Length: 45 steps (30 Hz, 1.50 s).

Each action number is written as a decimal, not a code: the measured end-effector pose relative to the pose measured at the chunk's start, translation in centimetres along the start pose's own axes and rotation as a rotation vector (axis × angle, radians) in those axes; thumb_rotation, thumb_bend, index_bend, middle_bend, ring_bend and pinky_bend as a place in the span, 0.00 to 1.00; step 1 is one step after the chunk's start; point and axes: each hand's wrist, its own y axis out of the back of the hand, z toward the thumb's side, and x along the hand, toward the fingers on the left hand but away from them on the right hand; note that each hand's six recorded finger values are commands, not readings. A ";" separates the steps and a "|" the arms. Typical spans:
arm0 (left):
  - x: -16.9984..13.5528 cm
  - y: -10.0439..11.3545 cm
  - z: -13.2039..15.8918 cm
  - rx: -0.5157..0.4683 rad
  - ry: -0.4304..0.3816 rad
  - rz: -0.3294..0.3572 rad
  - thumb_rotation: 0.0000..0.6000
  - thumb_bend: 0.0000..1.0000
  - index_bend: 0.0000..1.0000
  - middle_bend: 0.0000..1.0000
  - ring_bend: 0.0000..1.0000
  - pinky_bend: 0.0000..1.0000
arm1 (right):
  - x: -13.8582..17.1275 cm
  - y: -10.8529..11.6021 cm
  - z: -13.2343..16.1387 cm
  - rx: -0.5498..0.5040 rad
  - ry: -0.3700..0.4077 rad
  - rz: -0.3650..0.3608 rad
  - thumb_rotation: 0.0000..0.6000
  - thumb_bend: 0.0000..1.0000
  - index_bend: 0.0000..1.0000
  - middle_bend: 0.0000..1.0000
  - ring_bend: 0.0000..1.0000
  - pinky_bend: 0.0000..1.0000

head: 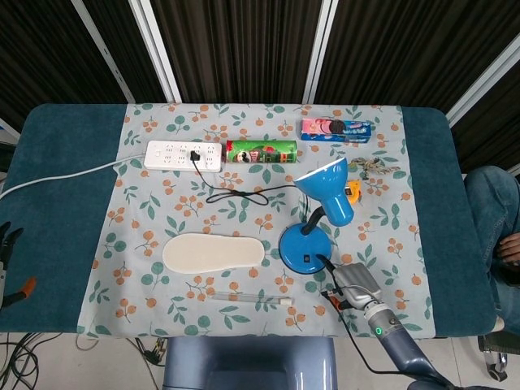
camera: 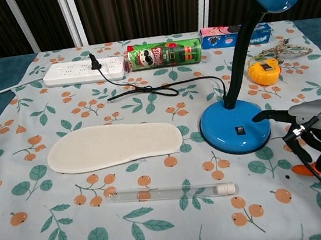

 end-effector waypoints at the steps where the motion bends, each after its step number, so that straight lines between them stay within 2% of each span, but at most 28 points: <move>1: 0.0 0.0 0.0 0.000 0.001 0.000 1.00 0.25 0.10 0.00 0.00 0.14 | -0.1 0.0 0.1 -0.002 0.003 0.003 1.00 0.36 0.04 0.68 0.74 0.79; 23: 0.0 0.0 -0.1 0.000 0.002 0.001 1.00 0.25 0.10 0.00 0.00 0.14 | -0.8 -0.5 0.8 0.001 0.020 0.026 1.00 0.36 0.04 0.68 0.74 0.90; 45: 0.0 0.0 -0.2 0.001 0.008 -0.001 1.00 0.25 0.10 0.00 0.00 0.14 | -1.2 -0.9 1.5 -0.001 0.030 0.041 1.00 0.36 0.04 0.68 0.74 0.97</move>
